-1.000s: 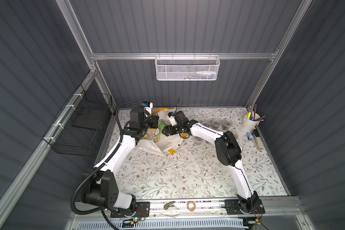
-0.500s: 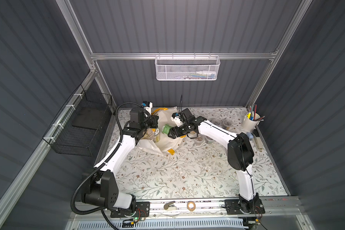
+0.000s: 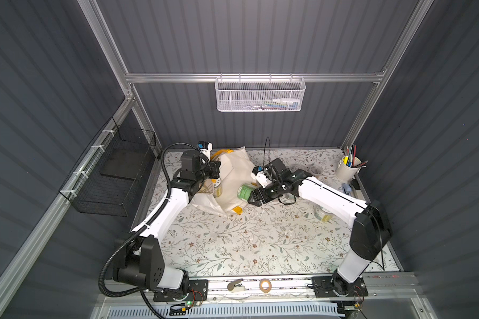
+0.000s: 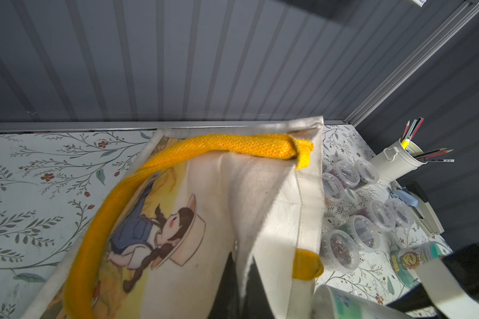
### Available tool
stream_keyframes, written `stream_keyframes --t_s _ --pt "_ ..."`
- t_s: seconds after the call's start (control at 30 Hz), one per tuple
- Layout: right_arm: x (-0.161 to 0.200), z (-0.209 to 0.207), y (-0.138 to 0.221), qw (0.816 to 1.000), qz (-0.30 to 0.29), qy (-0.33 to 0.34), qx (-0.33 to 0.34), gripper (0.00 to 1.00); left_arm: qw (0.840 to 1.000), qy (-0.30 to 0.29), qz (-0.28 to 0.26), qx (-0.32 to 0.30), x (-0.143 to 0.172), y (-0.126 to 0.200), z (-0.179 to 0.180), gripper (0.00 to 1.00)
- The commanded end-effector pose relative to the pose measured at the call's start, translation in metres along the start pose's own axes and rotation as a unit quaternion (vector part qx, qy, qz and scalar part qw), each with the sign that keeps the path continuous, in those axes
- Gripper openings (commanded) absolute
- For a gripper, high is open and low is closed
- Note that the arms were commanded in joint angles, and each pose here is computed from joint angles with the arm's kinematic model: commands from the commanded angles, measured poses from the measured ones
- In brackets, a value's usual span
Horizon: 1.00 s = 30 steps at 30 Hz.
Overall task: Take out the seed jars from the canvas bag
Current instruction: Pick up the seed jar from the canvas bag, then place the seed jar at the center of the board.
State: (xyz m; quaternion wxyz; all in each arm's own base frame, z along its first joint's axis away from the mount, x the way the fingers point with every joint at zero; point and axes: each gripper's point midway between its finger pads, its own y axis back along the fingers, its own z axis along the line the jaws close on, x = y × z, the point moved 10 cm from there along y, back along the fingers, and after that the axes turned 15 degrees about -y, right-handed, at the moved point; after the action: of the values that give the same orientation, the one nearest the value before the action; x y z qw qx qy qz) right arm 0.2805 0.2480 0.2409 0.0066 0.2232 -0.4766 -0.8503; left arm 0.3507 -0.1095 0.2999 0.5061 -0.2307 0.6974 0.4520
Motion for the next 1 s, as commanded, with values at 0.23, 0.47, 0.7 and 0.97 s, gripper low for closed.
stream_keyframes --t_s 0.23,0.47,0.7,0.97 --pt "0.053 -0.037 0.045 0.995 0.044 -0.064 0.069 0.81 1.0 0.007 -0.013 0.006 0.003 -0.001 0.0 0.0" --pt "0.08 -0.07 0.06 0.974 0.098 -0.157 0.13 0.81 1.0 0.009 -0.015 0.012 0.007 -0.002 -0.001 0.0" --pt "0.095 -0.101 0.07 0.95 0.12 -0.217 0.191 0.82 1.0 0.011 -0.016 0.02 0.013 -0.002 -0.003 0.0" --pt "0.097 -0.127 0.066 0.928 0.13 -0.261 0.231 0.83 0.999 0.017 -0.014 0.027 0.02 -0.006 -0.003 0.0"
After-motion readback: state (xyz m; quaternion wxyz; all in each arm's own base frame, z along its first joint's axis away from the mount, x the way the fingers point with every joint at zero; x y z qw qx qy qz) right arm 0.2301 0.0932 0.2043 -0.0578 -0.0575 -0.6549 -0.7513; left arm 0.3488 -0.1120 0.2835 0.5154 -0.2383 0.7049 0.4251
